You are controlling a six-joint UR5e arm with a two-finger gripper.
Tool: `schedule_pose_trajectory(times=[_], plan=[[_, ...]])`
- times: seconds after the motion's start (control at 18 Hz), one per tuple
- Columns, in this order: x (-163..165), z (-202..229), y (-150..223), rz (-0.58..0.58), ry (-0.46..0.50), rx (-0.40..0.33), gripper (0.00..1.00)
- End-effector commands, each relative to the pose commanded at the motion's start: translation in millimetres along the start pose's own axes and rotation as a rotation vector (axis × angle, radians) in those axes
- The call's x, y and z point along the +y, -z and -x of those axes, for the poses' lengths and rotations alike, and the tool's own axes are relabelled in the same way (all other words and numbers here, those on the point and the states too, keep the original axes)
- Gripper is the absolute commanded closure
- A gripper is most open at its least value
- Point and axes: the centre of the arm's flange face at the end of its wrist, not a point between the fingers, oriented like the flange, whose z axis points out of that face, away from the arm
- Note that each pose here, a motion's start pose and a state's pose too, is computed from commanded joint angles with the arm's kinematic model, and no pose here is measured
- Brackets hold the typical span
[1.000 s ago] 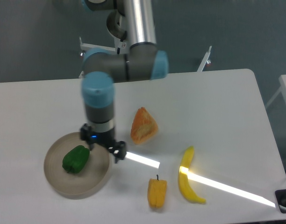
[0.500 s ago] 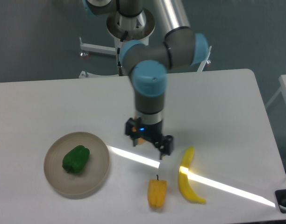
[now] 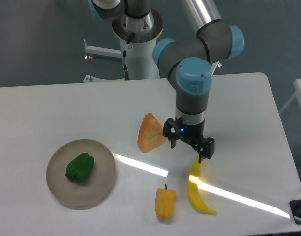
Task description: Place the green pepper on the plate
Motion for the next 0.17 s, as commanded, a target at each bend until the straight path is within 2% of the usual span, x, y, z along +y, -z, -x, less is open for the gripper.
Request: schedule_pose_trajectory(times=[0.17], plan=[[1.7,0.4,-3.9,0.027,-0.015,-0.008,0.0]])
